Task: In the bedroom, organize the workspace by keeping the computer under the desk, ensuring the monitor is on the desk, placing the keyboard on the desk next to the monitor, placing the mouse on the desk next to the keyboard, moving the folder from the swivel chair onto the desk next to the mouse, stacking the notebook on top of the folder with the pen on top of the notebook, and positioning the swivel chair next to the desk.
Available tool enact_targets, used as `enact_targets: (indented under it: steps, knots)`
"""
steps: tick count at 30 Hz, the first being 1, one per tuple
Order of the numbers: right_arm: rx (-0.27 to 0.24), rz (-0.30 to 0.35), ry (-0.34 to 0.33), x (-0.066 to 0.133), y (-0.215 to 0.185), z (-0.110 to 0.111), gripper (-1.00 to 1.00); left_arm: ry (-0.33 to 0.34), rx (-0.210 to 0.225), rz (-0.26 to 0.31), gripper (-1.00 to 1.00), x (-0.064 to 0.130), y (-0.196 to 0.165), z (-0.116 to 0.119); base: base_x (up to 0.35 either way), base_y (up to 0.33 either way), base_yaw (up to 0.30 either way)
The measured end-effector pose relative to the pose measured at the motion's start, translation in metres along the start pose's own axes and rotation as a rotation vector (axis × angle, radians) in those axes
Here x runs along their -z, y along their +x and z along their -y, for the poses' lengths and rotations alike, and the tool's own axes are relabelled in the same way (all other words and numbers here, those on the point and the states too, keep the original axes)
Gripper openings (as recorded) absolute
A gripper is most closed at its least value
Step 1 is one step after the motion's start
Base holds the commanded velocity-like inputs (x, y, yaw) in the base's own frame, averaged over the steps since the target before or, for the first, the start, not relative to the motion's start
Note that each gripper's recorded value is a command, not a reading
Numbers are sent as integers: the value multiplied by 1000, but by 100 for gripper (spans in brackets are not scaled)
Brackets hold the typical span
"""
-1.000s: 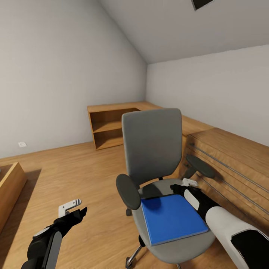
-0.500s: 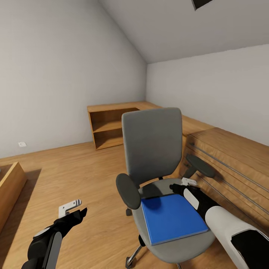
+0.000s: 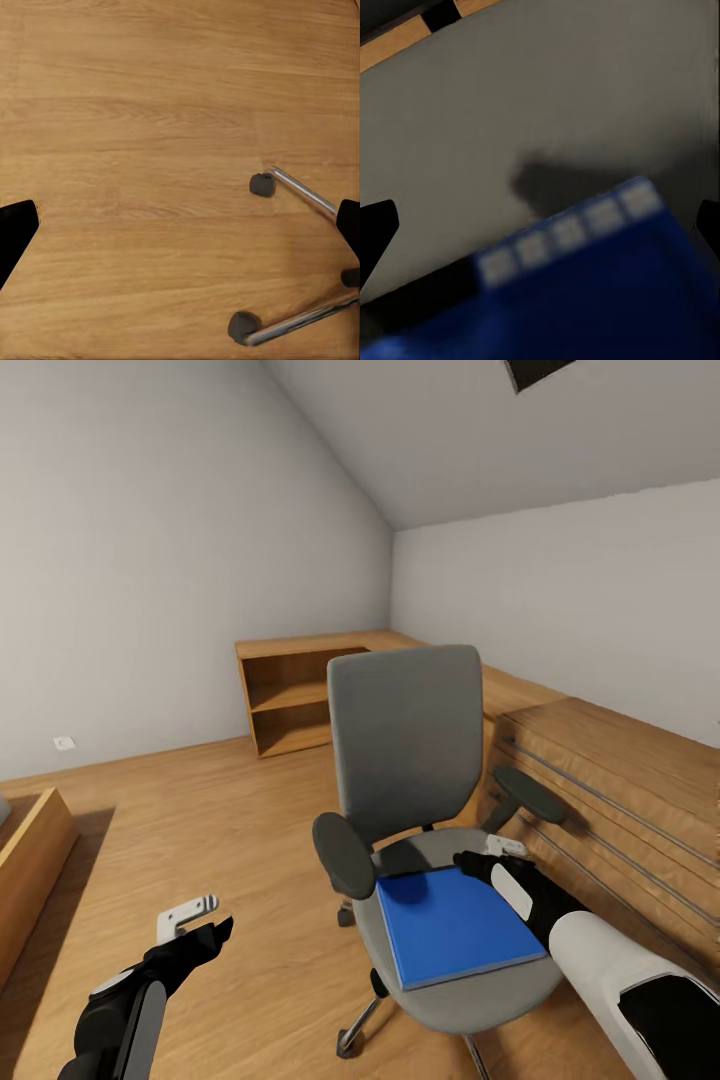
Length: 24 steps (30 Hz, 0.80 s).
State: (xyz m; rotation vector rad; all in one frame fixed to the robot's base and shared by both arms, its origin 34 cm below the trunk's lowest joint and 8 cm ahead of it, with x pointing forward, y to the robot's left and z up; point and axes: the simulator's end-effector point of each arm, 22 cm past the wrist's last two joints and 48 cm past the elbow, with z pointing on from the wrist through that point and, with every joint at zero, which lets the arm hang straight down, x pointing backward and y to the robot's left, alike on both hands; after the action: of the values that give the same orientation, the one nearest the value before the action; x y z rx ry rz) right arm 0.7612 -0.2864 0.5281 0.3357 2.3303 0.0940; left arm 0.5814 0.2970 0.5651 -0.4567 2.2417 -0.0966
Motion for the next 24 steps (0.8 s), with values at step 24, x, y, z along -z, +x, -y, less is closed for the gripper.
enact_targets:
  steps: [24]
  knots:
    - [-1, -6, 5, 0, 3, 2, 100, -3, -1, 2, 100, 0, -1, -1, -118, 0, 0]
